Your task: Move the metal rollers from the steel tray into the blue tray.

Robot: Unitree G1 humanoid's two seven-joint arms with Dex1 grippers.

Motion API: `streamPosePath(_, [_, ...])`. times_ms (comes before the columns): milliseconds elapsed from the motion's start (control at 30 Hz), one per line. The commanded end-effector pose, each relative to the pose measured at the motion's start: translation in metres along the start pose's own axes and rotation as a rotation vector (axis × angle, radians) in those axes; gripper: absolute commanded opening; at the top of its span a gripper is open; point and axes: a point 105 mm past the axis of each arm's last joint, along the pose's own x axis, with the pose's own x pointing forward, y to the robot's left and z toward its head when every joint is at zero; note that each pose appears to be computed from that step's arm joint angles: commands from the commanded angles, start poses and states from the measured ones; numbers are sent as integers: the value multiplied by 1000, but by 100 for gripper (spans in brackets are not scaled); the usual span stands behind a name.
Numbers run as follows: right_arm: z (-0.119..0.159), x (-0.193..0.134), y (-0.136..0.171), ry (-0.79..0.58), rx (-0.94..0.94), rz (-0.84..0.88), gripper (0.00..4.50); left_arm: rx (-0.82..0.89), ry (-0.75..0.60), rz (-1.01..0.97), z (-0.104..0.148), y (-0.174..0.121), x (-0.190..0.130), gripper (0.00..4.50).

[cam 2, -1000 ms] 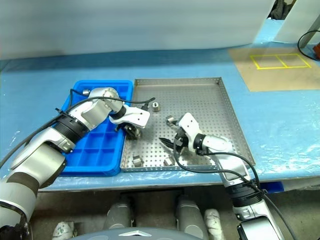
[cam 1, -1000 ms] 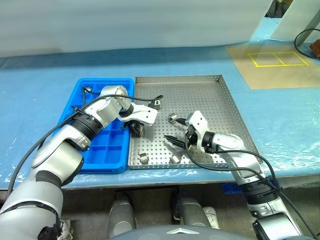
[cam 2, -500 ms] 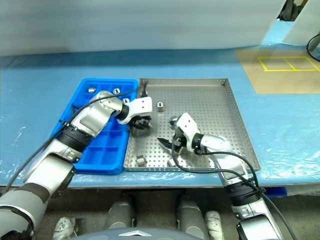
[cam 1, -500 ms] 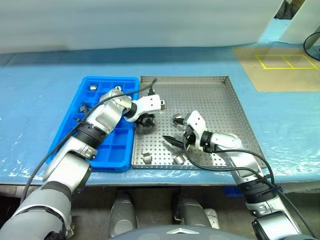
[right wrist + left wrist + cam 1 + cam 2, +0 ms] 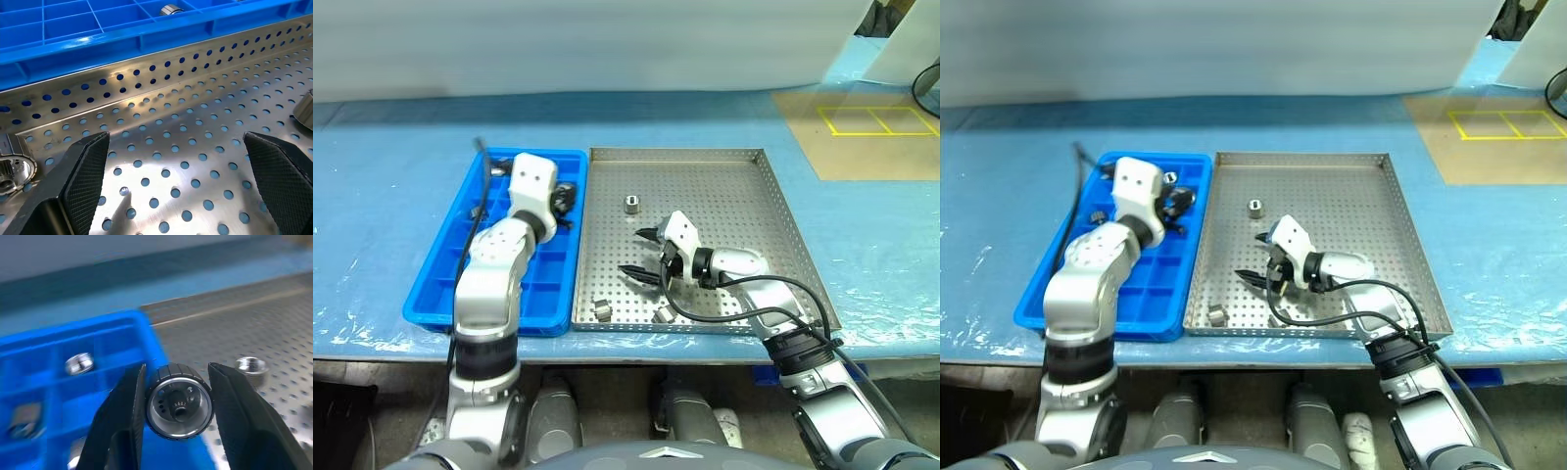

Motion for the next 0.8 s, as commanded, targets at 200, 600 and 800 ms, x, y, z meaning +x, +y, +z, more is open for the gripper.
streamPosePath(200, [14, 11, 5, -27, -61, 101, 450, -10, -126, 456, -2, 68, -53, 160])
streamPosePath(600, [16, 18, 6, -32, -72, 144, 450, -75, -23, 514, -38, 82, -67, 160])
streamPosePath(800, [14, 15, 6, -28, -72, 141, 450, -93, 51, 521, -58, 81, -70, 160])
